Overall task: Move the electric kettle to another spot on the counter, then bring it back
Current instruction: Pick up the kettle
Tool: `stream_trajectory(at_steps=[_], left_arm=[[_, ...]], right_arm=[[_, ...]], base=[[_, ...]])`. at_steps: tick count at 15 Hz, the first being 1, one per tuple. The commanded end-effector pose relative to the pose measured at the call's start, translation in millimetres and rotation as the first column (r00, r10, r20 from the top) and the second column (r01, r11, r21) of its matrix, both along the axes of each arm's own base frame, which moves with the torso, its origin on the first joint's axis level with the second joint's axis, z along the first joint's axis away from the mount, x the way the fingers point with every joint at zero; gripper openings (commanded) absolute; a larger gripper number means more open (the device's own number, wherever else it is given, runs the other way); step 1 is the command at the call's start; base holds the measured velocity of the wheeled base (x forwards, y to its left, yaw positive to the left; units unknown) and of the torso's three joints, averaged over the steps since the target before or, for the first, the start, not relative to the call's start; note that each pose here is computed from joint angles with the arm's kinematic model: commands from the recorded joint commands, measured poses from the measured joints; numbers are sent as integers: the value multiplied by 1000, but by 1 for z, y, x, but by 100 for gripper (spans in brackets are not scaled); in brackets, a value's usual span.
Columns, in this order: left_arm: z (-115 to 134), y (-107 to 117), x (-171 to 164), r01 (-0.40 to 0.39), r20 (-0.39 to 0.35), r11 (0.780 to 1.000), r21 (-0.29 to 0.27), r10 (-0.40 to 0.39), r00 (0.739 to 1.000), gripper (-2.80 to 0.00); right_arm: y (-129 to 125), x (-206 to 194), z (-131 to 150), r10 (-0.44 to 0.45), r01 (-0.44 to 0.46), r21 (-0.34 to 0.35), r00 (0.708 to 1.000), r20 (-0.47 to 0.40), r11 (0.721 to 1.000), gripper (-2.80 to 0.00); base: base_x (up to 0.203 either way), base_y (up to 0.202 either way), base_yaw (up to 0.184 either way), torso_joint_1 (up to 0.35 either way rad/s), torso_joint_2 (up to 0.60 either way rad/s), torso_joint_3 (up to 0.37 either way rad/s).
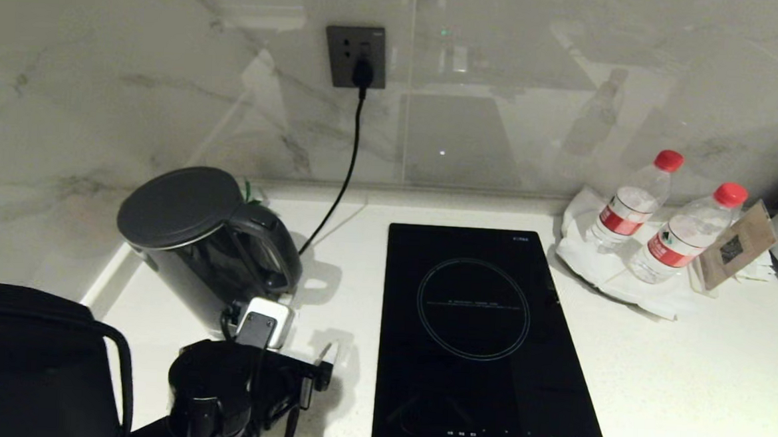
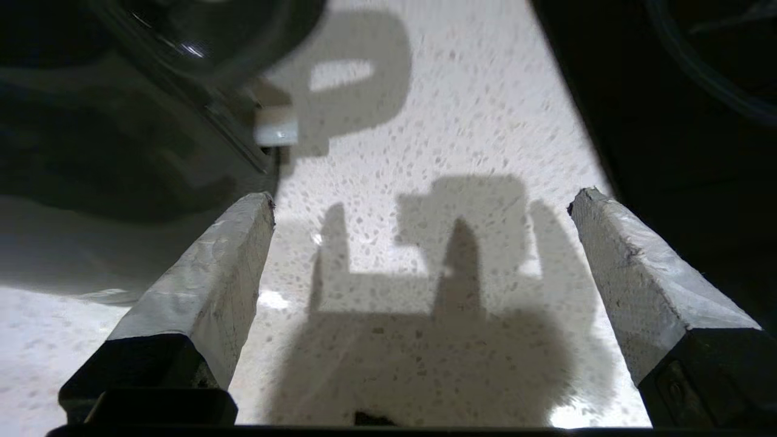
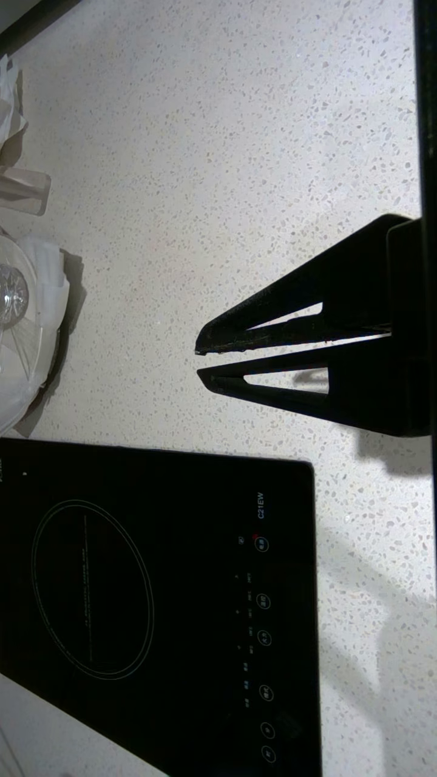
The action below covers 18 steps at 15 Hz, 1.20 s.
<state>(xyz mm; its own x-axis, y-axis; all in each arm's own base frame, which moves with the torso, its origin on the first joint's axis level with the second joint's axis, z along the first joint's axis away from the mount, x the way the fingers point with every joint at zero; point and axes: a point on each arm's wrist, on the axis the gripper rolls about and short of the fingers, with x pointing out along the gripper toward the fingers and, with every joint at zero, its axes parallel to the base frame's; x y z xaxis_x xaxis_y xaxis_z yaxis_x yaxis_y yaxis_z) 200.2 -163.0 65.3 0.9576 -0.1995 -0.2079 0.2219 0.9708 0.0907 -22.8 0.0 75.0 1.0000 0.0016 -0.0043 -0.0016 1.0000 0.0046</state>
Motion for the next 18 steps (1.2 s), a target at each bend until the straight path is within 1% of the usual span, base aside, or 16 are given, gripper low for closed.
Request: stream_trajectory(at_steps=[1,3,7,13,18], left_arm=[[23,9,-13,6,61,999,-50,-3,998,0],[29,15,-19,7,75,998,-58,-3,997,0],[41,19,-24,11,116,997,-80,-1,993,0],[41,20,-25,10,115,997,-82,-1,993,0],[44,17,-21,8,127,996,-93,4,992,0]], right_arm=[[0,0,0,0,0,0,1000,0,1000,-280],[0,0,0,0,0,0,1000,0,1000,-280],[0,0,0,0,0,0,1000,0,1000,-280],[0,0,0,0,0,0,1000,0,1000,-280],[0,0,0,0,0,0,1000,0,1000,-280]], base=[[0,0,0,0,0,0],[0,0,0,0,0,0],[0,0,0,0,0,0],[0,0,0,0,0,0],[0,0,0,0,0,0]])
